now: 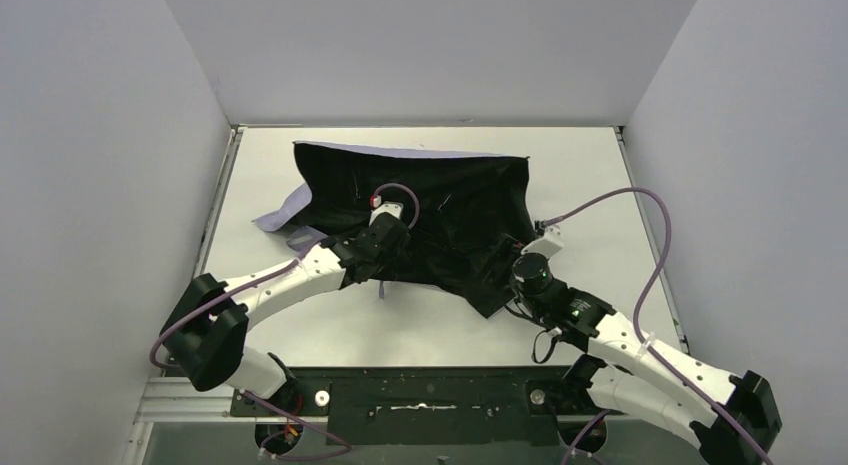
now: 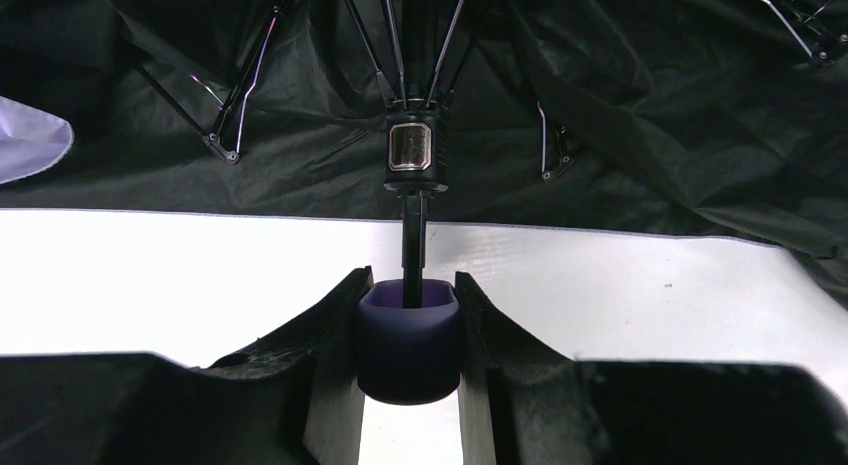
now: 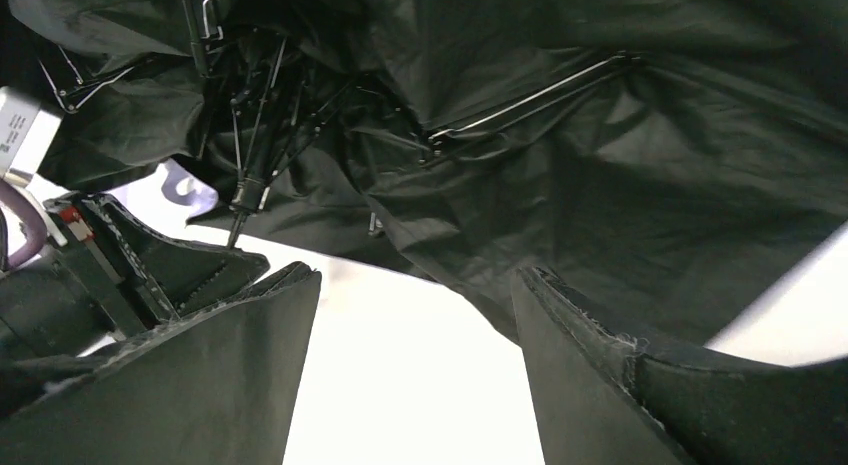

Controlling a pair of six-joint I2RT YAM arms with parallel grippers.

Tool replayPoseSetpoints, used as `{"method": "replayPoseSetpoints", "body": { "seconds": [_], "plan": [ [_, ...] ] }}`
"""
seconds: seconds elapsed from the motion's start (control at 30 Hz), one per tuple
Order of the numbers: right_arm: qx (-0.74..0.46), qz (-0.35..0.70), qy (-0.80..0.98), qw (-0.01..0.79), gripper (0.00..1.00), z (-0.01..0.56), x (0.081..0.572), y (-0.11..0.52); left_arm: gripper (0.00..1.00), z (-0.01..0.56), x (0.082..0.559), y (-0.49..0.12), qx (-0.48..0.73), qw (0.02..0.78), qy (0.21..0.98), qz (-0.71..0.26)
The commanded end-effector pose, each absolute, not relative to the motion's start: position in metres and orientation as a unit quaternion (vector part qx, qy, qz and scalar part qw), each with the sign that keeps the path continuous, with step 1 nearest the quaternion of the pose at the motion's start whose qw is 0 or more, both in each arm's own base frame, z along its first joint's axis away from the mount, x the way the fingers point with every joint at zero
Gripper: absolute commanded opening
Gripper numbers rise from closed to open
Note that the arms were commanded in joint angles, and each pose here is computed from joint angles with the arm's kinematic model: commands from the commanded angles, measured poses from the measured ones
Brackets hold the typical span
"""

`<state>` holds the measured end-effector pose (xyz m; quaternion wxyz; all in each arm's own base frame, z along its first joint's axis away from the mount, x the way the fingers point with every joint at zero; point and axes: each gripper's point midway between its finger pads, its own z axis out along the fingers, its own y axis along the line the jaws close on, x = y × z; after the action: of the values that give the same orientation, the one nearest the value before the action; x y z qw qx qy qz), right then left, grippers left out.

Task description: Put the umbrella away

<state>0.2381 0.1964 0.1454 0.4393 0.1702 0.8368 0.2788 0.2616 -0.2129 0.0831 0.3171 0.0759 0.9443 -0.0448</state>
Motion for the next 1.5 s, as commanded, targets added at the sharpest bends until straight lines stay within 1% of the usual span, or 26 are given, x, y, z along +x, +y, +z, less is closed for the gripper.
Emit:
{"method": "replayPoseSetpoints", "body": {
  "seconds": [0.0,0.13,0.23,0.33,0.43,0.53,0.63,0.73,0.8,0.9,0.97,1.03,1.13,1.3,1.4,1.47],
  "plan": [
    [0.136,0.212,0.836,0.487,0.72,0.152,0.237,0.163,0.0,0.088,0.278,-0.23,0.08,0.34,0.934,-0.073],
    [0.086,0.184,0.842,0.499,0.78,0.169,0.23,0.15,0.0,0.087,0.277,-0.23,0.09,0.343,0.932,-0.074],
    [0.048,0.157,0.841,0.515,0.78,0.19,0.225,0.138,0.0,0.09,0.273,-0.235,0.121,0.341,0.928,-0.091],
    [0.05,0.106,0.837,0.534,0.78,0.221,0.223,0.112,0.0,0.095,0.266,-0.25,0.167,0.341,0.916,-0.131],
    [0.043,0.057,0.83,0.553,0.77,0.268,0.221,0.089,0.0,0.095,0.259,-0.259,0.206,0.329,0.91,-0.148],
    [0.027,0.055,0.803,0.592,0.76,0.333,0.22,0.078,0.0,0.093,0.252,-0.266,0.243,0.321,0.902,-0.156],
    [0.012,0.049,0.786,0.617,0.74,0.383,0.218,0.072,0.0,0.09,0.247,-0.265,0.262,0.313,0.901,-0.149],
    [-0.019,0.044,0.782,0.622,0.72,0.417,0.22,0.076,0.0,0.087,0.242,-0.26,0.272,0.309,0.9,-0.144],
    [-0.04,0.031,0.788,0.613,0.71,0.431,0.226,0.082,0.0,0.086,0.238,-0.259,0.279,0.306,0.898,-0.147],
    [-0.087,-0.017,0.811,0.579,0.71,0.429,0.243,0.095,0.0,0.085,0.232,-0.257,0.289,0.304,0.895,-0.152],
    [-0.1,-0.031,0.822,0.56,0.71,0.423,0.262,0.104,0.0,0.084,0.23,-0.255,0.294,0.302,0.895,-0.149],
    [-0.088,-0.004,0.828,0.554,0.7,0.417,0.287,0.11,0.0,0.081,0.228,-0.254,0.299,0.297,0.895,-0.143],
    [-0.049,0.051,0.84,0.538,0.66,0.4,0.329,0.102,0.0,0.078,0.226,-0.252,0.302,0.291,0.897,-0.139],
    [-0.003,0.112,0.873,0.475,0.66,0.335,0.39,0.071,0.0,0.075,0.222,-0.25,0.305,0.29,0.897,-0.135],
    [0.011,0.137,0.892,0.431,0.64,0.285,0.412,0.056,0.0,0.073,0.221,-0.25,0.307,0.287,0.897,-0.136],
    [0.002,0.155,0.906,0.394,0.61,0.252,0.42,0.056,0.0,0.071,0.219,-0.249,0.309,0.284,0.898,-0.135]
  ]
}}
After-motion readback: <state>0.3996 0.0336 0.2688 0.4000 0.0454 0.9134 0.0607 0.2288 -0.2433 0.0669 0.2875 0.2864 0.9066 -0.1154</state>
